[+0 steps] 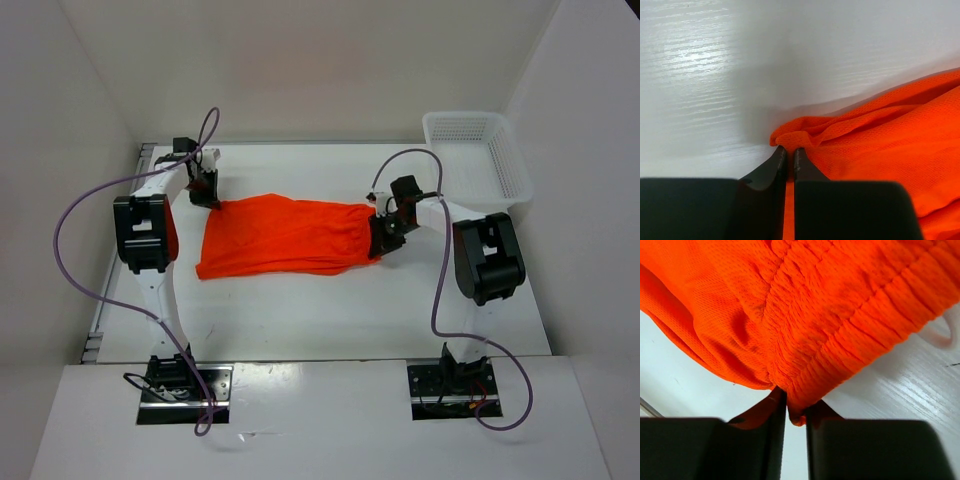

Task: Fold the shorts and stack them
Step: Fold the shorts

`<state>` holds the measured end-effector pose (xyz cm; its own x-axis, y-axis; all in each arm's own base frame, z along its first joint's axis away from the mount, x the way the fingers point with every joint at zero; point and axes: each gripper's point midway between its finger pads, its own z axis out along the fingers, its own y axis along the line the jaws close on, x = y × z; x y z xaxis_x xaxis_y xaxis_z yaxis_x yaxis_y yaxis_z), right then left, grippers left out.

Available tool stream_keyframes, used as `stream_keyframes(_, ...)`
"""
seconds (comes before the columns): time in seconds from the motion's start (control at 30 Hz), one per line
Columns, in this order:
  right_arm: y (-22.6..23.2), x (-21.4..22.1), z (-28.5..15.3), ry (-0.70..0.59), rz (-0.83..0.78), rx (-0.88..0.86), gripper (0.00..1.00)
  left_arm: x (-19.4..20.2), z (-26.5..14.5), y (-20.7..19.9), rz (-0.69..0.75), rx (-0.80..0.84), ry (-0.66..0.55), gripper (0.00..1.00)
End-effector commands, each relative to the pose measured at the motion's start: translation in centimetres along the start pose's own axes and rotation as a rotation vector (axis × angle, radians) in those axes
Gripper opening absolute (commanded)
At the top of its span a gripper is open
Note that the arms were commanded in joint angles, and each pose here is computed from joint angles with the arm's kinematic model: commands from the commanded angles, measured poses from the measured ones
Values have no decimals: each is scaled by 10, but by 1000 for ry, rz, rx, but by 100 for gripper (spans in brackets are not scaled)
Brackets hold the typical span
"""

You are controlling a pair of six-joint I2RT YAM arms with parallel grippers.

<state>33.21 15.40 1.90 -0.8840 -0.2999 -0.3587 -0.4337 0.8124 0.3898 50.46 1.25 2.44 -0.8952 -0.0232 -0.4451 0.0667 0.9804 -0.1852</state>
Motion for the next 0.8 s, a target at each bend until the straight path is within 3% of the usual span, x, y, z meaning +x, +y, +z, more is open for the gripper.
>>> stream_keyframes(0.0, -23, -10, 14, -12, -22, 106, 16, 17, 6, 16, -23, -39, 48, 3)
stream_keyframes(0.07, -30, -26, 9, -47, -37, 153, 4, 16, 3, 31, -41, -71, 38, 1)
stream_keyframes(0.13, -35, -37, 5, -71, -75, 181, 0, 7, -5, 53, -60, -133, 13, 0)
stream_keyframes(0.33, -52, -57, -15, -88, -174, 222, 0, -6, -16, 75, -72, -210, -22, 0)
stream_keyframes(0.53, -55, -60, -25, -59, -291, 218, 0, -17, -16, 68, -58, -197, -43, 2)
stream_keyframes(0.6, -51, -64, -30, -69, -304, 207, 0, -18, -14, 60, -45, -182, -42, 18)
stream_keyframes(0.67, -49, -68, -32, -81, -318, 200, 0, -22, -14, 46, -24, -162, -50, 52)
stream_keyframes(0.77, -48, -74, -35, -88, -332, 202, 0, -28, -30, 37, -9, -159, -77, 59)
